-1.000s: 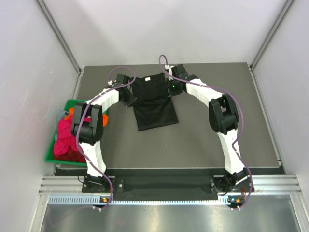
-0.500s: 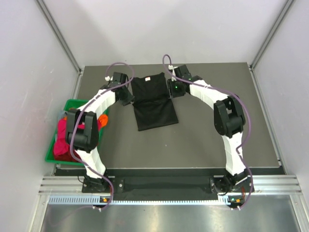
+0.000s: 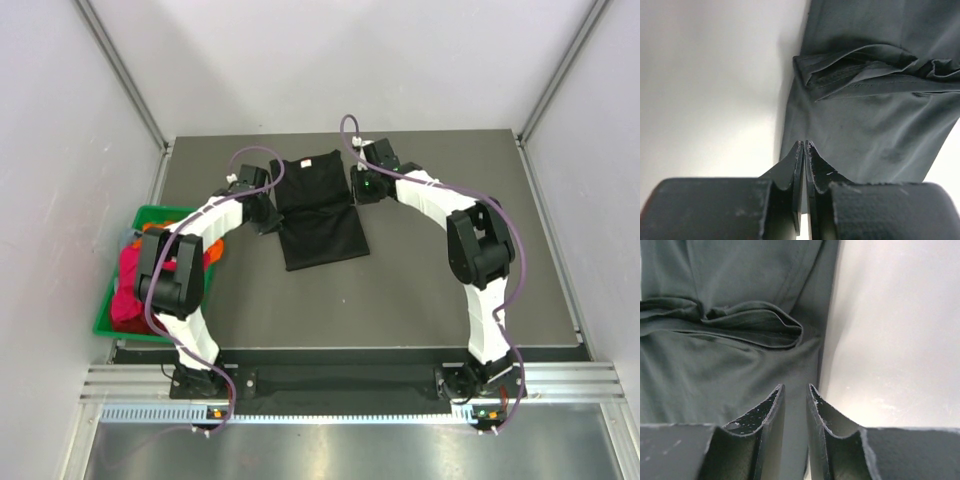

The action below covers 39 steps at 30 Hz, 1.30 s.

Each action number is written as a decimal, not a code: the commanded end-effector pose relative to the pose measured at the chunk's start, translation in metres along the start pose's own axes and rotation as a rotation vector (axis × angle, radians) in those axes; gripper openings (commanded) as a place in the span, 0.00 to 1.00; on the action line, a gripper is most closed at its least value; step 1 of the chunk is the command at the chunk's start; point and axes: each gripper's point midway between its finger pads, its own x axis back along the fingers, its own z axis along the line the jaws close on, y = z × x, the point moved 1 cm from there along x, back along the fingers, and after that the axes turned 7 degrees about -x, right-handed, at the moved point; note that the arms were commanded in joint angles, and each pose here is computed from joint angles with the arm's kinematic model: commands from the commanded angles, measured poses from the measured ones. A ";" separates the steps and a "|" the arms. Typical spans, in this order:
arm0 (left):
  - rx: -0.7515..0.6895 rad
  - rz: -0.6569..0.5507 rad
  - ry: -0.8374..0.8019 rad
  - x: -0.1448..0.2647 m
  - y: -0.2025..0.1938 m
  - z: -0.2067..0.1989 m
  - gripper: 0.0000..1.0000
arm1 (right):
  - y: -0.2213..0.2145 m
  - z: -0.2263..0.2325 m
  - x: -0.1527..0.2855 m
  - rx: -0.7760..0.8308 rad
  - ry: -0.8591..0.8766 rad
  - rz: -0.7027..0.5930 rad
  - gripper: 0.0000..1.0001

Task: Fold and stack the t-shirts
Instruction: Fold the tshirt

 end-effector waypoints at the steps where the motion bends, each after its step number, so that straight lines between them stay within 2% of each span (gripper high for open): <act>1: -0.010 -0.056 -0.052 -0.003 0.018 -0.017 0.09 | 0.023 0.015 0.002 0.001 0.051 -0.079 0.23; 8: -0.032 -0.099 0.010 -0.022 0.047 -0.021 0.09 | 0.038 0.016 -0.018 0.011 0.051 -0.096 0.24; 16: -0.096 -0.232 0.098 -0.037 0.107 -0.030 0.10 | 0.069 0.001 -0.036 -0.029 0.041 -0.145 0.24; 22: -0.117 -0.292 0.106 -0.012 0.135 -0.042 0.13 | 0.075 -0.001 -0.026 -0.036 0.043 -0.156 0.24; 24: -0.122 -0.287 0.096 0.000 0.130 -0.040 0.15 | 0.071 0.000 -0.017 -0.037 0.045 -0.152 0.25; 26: -0.119 -0.263 0.094 0.007 0.116 -0.033 0.23 | 0.067 0.000 -0.006 -0.037 0.045 -0.148 0.27; 28: -0.122 -0.220 0.026 0.009 0.101 -0.035 0.31 | 0.059 0.000 0.001 -0.031 0.048 -0.127 0.30; 30: -0.122 -0.163 -0.026 0.006 0.080 -0.031 0.34 | 0.050 0.001 0.008 -0.017 0.057 -0.101 0.32; 32: -0.109 -0.096 -0.063 0.003 0.061 -0.024 0.36 | 0.037 -0.003 0.015 -0.007 0.047 -0.071 0.34; 35: -0.093 -0.061 -0.081 0.000 0.049 -0.014 0.36 | 0.023 -0.007 0.023 0.003 0.040 -0.053 0.35; 39: -0.075 -0.065 -0.196 -0.004 0.049 -0.016 0.34 | 0.008 -0.014 0.026 0.006 0.029 -0.028 0.35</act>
